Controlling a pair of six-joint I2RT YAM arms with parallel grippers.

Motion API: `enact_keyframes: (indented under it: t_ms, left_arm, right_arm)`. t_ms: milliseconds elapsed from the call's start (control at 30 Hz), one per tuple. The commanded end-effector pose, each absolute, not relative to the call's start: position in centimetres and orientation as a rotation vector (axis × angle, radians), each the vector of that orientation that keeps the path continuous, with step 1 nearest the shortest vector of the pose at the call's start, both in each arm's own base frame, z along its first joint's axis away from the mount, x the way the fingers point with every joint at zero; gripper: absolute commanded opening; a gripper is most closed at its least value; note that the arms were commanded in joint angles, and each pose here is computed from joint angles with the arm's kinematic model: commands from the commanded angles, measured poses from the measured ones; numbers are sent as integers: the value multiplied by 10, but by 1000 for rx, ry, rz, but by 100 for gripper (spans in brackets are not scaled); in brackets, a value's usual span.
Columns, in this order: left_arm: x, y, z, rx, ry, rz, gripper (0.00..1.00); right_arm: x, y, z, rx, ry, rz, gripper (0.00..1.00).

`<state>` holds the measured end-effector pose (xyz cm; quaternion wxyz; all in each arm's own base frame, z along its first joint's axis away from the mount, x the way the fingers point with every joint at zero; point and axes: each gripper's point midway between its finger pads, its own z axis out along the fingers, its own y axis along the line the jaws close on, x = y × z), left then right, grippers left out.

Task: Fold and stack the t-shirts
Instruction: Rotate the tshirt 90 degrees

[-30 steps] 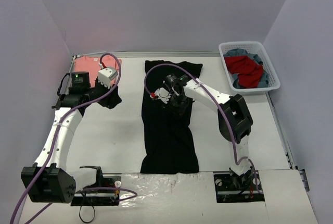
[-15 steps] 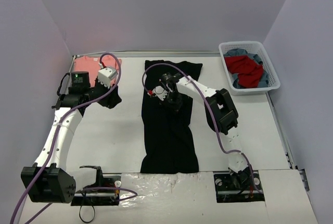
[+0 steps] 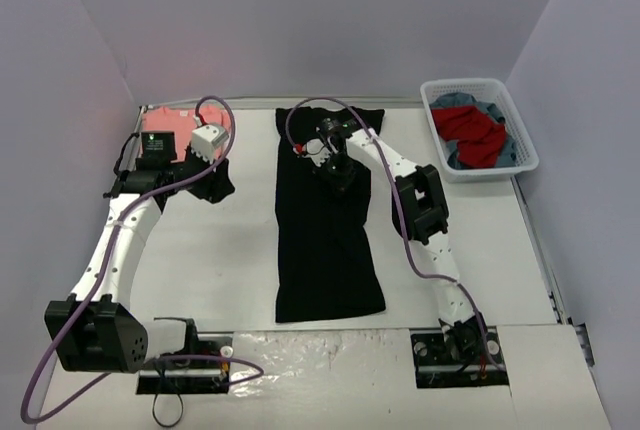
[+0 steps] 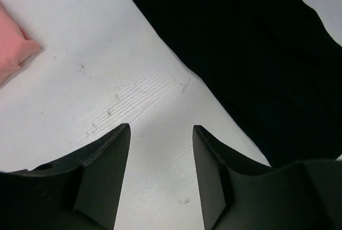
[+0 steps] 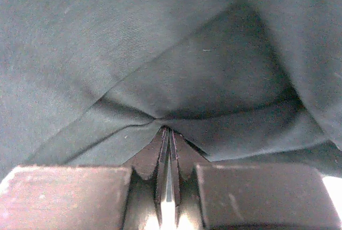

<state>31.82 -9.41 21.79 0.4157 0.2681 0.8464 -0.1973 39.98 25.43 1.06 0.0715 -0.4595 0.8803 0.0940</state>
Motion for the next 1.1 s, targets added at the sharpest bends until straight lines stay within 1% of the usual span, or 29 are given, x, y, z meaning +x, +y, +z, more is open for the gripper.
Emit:
enact_keyframes:
  t_ms: [0, 67, 100, 233, 400, 467, 500, 567, 600, 667, 700, 800, 900, 933, 1067]
  left_arm:
    - [332, -91, 234, 691, 2096, -468, 49]
    - [335, -90, 231, 698, 2113, -465, 48]
    - [340, -89, 230, 705, 2119, -464, 48]
    - [350, -89, 225, 710, 2130, -461, 48]
    - [357, -92, 216, 731, 2174, -485, 45]
    - [357, -93, 220, 735, 2167, -494, 43]
    - [357, -95, 220, 742, 2163, -496, 43]
    - [354, -97, 223, 752, 2149, -497, 43]
    - [354, -98, 225, 759, 2139, -494, 43]
    - [352, -99, 230, 763, 2124, -490, 43]
    - [351, -99, 232, 767, 2117, -484, 43]
    - [348, -100, 240, 787, 2090, -472, 43]
    - [345, -100, 247, 807, 2071, -461, 43]
    - [344, -99, 248, 803, 2070, -456, 43]
    - [339, -96, 246, 812, 2062, -427, 44]
  right_arm:
    - [452, 224, -13, -1251, 2663, 140, 0]
    - [468, 220, -22, -1208, 2665, 131, 0]
    - [487, 219, -10, -1158, 2622, 122, 0]
    - [518, 213, -17, -1083, 2587, 108, 0]
    - [533, 214, -10, -1098, 2513, 79, 0]
    - [536, 215, -1, -1104, 2484, 73, 0]
    - [539, 218, 14, -1100, 2448, 82, 1]
    - [534, 218, 21, -1112, 2439, 106, 4]
    - [536, 221, 38, -1103, 2406, 112, 8]
    - [534, 224, 53, -1088, 2387, 133, 18]
    - [534, 225, 63, -1077, 2373, 140, 21]
    - [528, 228, 121, -1030, 2293, 155, 34]
    - [510, 227, 135, -1042, 2294, 159, 34]
    - [502, 225, 155, -1033, 2270, 155, 34]
    - [456, 210, 156, -1065, 2334, 118, 33]
